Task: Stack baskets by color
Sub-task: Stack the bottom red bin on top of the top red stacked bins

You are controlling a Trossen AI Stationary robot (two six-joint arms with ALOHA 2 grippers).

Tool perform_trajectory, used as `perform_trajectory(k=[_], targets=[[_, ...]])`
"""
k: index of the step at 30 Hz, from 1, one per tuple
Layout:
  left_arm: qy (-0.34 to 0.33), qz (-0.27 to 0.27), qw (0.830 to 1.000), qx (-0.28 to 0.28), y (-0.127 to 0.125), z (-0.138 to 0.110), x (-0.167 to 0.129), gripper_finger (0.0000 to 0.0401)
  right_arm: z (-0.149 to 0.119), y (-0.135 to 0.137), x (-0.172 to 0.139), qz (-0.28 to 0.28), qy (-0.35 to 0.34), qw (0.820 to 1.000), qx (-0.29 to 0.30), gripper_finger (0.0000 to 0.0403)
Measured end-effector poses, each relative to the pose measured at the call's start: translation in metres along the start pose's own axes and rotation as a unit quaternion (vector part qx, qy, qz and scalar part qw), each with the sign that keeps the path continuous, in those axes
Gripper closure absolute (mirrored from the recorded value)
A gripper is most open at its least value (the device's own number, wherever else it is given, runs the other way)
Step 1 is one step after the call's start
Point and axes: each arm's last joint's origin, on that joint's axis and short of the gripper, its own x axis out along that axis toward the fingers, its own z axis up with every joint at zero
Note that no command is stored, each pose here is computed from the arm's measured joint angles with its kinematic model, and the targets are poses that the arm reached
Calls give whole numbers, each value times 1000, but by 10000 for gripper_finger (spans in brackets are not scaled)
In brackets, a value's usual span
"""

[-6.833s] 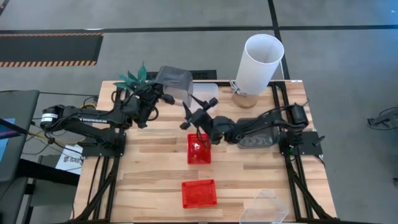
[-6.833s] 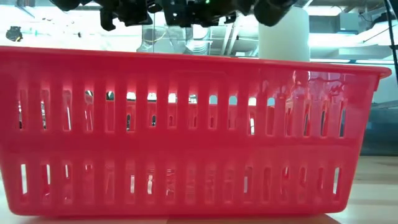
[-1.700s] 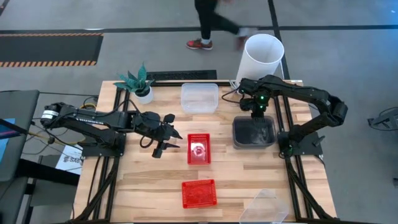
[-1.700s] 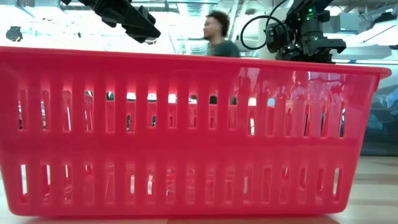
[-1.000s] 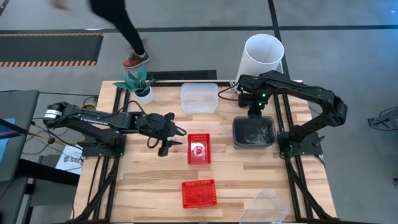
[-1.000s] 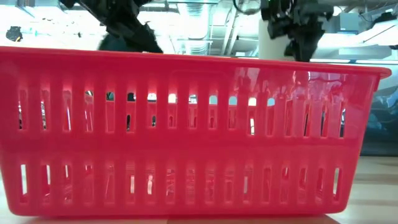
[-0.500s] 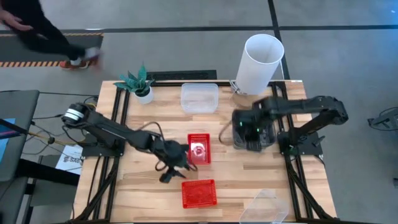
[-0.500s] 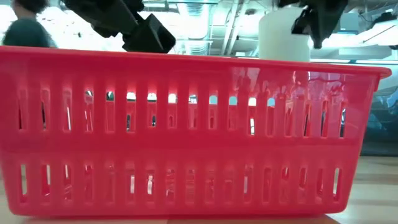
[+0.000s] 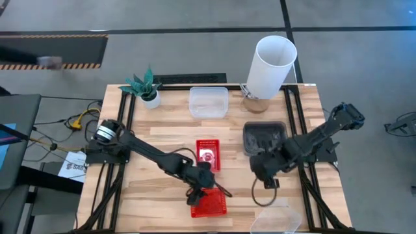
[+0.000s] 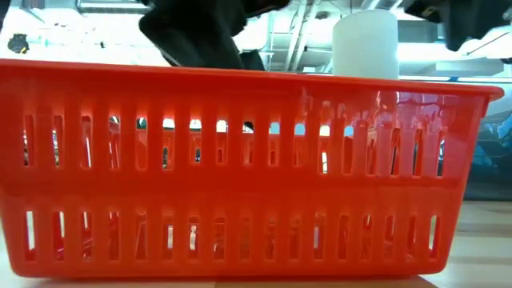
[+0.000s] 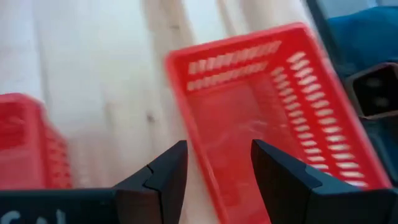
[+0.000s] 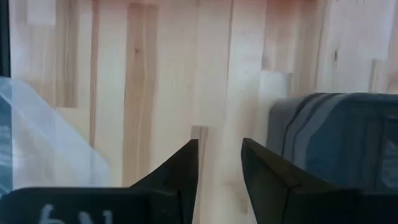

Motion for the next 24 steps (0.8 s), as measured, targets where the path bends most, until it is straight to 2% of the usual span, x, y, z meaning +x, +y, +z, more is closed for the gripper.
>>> perform_trajectory(k=[6, 10, 17, 21, 24], targets=[[-10, 22, 999, -34, 1, 6, 11, 237, -12, 24, -5, 2, -9, 1000, -25, 270], [5, 25, 997, -77, 0, 2, 15, 237, -22, 36, -8, -14, -20, 999, -39, 274], [33, 40, 992, -115, -5, -9, 27, 241, -35, 54, -14, -41, -56, 996, -54, 275], [26, 52, 991, -119, -8, -10, 28, 268, -42, 62, -17, -58, -81, 993, -58, 276], [25, 44, 991, -120, -9, -9, 28, 310, -45, 66, -19, -67, -99, 991, -52, 275]])
